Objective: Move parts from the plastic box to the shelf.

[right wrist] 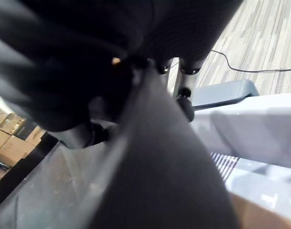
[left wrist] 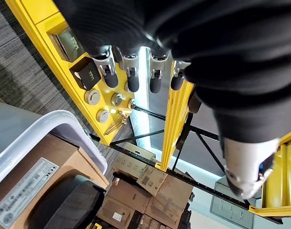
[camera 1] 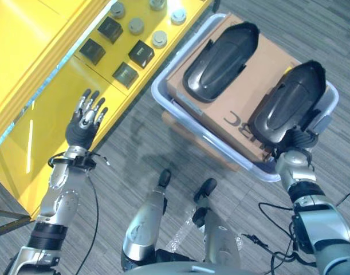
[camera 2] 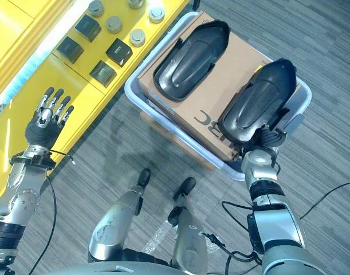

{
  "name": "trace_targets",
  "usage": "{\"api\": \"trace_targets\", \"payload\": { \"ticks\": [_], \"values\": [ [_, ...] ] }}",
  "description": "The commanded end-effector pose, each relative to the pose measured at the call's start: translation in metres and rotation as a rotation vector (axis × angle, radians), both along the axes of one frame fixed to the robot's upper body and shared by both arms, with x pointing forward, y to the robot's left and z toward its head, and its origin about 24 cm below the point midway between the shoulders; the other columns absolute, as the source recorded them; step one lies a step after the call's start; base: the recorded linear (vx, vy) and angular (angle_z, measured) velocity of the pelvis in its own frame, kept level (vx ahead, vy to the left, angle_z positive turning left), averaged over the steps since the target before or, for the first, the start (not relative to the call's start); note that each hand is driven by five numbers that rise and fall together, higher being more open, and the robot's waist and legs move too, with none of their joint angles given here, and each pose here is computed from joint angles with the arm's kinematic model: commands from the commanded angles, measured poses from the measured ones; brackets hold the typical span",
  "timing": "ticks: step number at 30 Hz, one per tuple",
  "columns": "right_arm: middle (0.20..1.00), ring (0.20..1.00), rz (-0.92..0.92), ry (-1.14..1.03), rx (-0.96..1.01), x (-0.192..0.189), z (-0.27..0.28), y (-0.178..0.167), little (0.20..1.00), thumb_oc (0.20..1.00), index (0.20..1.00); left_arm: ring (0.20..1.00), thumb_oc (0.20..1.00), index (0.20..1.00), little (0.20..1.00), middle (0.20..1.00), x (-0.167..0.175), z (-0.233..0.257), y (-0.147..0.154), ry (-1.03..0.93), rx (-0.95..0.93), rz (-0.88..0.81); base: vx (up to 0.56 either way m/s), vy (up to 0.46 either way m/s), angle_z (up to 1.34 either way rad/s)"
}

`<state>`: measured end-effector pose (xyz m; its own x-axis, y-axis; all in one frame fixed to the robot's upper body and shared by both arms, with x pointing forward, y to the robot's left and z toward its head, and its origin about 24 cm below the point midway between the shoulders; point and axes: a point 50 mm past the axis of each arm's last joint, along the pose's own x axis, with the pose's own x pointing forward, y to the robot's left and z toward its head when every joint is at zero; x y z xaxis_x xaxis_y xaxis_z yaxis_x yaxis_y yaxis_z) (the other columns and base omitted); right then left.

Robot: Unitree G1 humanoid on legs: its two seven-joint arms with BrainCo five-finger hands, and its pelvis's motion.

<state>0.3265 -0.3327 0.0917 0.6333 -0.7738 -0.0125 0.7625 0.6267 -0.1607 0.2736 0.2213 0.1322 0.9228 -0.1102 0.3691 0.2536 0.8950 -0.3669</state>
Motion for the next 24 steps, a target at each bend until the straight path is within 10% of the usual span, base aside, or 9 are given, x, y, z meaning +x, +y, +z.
{"api": "trace_targets", "payload": {
  "ticks": [1, 11, 24],
  "values": [
    [0.200, 0.200, 0.046, -0.290, -0.103, 0.003, 0.052, 0.008, 0.200, 0.200, 0.200, 1.000, 1.000, 1.000, 1.000, 1.000, -0.012, 0.020, 0.001, -0.138, 0.017, -0.011, 0.00, 0.000, 0.00],
    [0.200, 0.200, 0.291, -0.617, -0.199, -0.020, 0.109, 0.067, 0.200, 0.200, 0.200, 1.000, 1.000, 1.000, 1.000, 1.000, -0.021, 0.035, -0.004, -0.177, 0.053, -0.095, 0.07, 0.003, -0.03],
    [0.200, 0.200, 0.599, -0.526, -0.179, 0.004, 0.096, 0.150, 0.200, 0.200, 0.200, 1.000, 1.000, 1.000, 1.000, 1.000, 0.037, 0.016, -0.104, 0.162, -0.032, -0.290, 0.09, 0.019, -0.18]
  ]
}}
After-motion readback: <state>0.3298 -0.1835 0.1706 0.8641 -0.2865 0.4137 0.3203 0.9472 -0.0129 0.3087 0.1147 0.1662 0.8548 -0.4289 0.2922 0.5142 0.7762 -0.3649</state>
